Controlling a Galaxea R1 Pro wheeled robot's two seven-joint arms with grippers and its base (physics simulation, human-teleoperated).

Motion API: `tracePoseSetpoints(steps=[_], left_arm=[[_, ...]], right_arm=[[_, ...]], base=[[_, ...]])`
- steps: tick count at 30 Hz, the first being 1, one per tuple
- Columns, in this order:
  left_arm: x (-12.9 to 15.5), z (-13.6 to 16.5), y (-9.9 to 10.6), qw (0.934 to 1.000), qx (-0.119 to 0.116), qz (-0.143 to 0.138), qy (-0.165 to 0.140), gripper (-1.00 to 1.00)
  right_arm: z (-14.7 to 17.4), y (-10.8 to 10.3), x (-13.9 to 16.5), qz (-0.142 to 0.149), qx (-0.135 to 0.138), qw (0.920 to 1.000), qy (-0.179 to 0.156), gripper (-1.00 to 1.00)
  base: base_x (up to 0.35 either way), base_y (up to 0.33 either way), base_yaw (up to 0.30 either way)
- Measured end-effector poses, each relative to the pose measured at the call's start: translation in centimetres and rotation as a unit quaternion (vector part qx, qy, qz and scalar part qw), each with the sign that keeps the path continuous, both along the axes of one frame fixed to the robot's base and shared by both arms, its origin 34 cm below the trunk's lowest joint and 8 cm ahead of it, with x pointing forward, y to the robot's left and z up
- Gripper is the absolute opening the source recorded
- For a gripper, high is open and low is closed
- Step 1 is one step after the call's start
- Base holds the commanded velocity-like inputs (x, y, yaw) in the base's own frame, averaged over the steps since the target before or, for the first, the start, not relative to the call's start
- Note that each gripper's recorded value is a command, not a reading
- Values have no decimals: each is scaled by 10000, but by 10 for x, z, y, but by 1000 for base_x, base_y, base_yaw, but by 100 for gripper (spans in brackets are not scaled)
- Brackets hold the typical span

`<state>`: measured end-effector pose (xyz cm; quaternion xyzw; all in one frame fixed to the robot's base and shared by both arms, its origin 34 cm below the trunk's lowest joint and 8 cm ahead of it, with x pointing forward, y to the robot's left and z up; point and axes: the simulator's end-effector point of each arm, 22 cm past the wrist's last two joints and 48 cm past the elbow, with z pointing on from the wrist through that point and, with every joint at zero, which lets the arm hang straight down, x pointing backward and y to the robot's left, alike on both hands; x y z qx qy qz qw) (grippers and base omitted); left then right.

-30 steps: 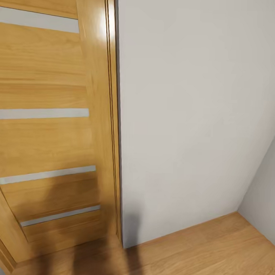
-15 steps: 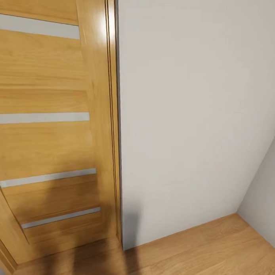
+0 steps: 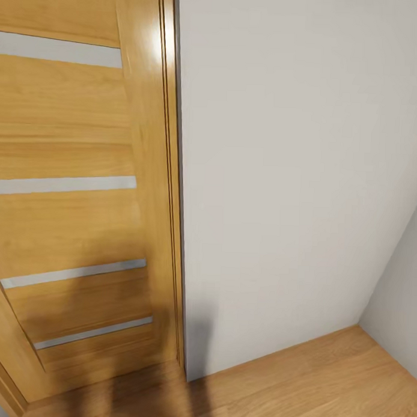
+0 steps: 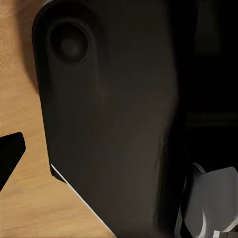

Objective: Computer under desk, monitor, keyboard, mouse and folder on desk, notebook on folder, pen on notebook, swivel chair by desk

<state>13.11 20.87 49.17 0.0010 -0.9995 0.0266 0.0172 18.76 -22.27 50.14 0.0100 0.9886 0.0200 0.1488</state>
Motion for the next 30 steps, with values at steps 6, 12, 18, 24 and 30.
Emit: tracePoseSetpoints(steps=[6,12,18,24,30], left_arm=[[24,9,5,9993,31,19,-372,100],[46,19,11,9970,66,38,-767,100],[57,28,18,9958,110,38,-913,100],[69,37,24,9938,154,51,-1102,100],[117,58,28,9731,189,269,-2280,100]], right_arm=[[14,2,14,-10,12,9994,-347,100],[28,2,40,-24,10,9977,-678,100],[46,0,77,-30,-6,9938,-1115,100],[73,-4,131,-46,-33,9848,-1735,100],[94,-6,150,-60,-51,9738,-2273,100]], base=[[0,0,0],[0,0,0],[0,0,5],[0,0,142],[0,0,260]])
